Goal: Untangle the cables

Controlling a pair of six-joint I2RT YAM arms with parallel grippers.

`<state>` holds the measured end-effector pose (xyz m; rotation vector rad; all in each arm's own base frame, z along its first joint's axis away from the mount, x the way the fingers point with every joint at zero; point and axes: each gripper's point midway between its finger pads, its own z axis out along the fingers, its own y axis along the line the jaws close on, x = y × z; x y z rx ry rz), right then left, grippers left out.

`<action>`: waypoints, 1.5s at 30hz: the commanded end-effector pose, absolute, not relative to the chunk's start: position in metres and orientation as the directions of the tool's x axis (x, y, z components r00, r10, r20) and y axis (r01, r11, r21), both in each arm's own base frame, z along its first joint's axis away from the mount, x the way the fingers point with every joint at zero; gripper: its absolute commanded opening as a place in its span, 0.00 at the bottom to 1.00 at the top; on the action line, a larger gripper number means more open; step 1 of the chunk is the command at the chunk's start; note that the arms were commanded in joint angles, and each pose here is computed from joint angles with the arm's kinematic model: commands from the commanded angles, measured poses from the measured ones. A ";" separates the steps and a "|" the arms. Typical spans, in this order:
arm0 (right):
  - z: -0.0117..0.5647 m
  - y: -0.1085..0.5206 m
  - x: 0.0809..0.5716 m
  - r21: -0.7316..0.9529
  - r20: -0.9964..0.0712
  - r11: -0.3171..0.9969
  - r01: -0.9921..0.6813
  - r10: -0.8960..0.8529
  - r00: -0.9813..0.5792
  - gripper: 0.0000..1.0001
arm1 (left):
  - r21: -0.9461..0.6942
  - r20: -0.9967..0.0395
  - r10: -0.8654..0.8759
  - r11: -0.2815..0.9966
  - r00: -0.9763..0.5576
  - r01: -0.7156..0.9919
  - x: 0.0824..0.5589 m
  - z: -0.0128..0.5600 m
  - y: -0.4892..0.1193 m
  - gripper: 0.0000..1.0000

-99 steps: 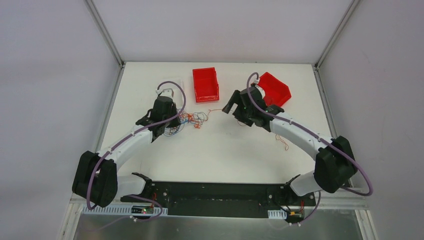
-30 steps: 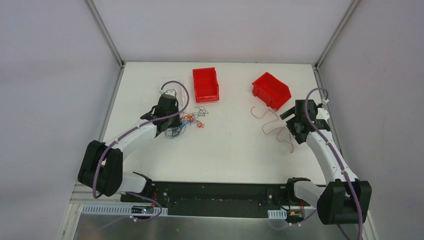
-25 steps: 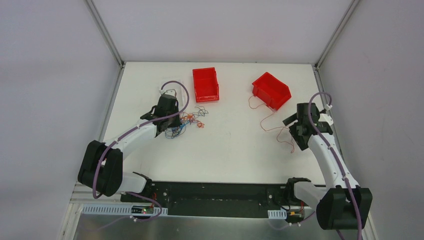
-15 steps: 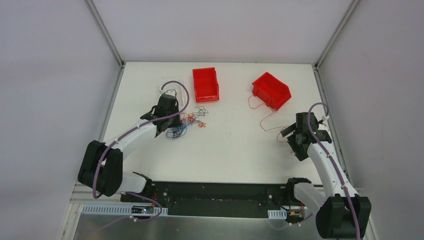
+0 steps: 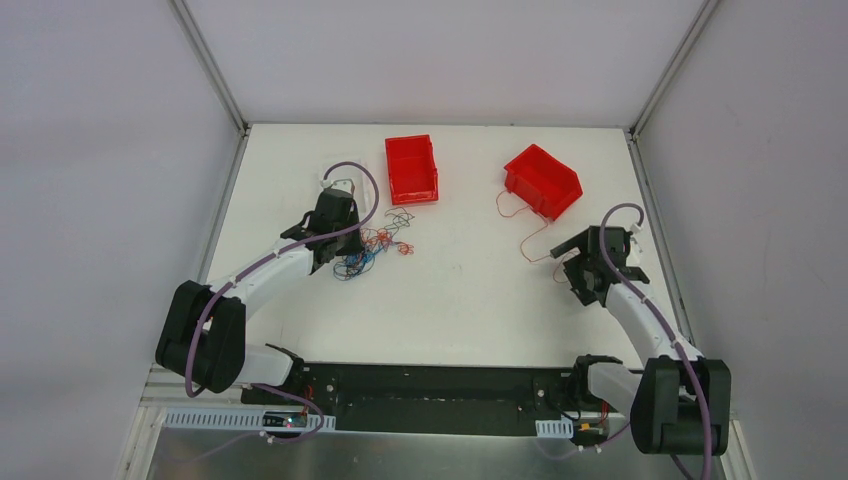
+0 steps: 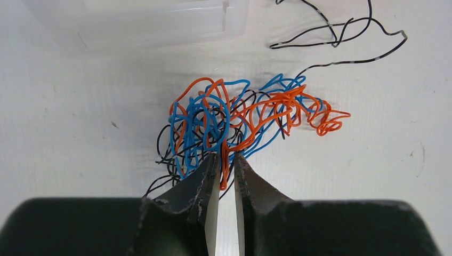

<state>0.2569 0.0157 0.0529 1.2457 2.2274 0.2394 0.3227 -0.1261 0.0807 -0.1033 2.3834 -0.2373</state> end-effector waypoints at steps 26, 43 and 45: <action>0.041 0.060 0.371 0.122 -0.527 0.831 0.542 0.517 -0.674 1.00 | -0.221 -0.689 -0.116 0.974 -0.715 0.056 0.331 0.097 -0.141 0.18; 0.055 0.036 0.368 0.017 -0.530 0.803 0.595 0.512 -0.676 0.45 | -0.226 -0.685 -0.112 0.972 -0.720 0.064 0.332 0.097 -0.143 0.18; 0.064 0.035 0.368 0.031 -0.539 0.802 0.596 0.516 -0.666 0.57 | -0.224 -0.686 -0.111 0.973 -0.719 0.064 0.332 0.096 -0.143 0.18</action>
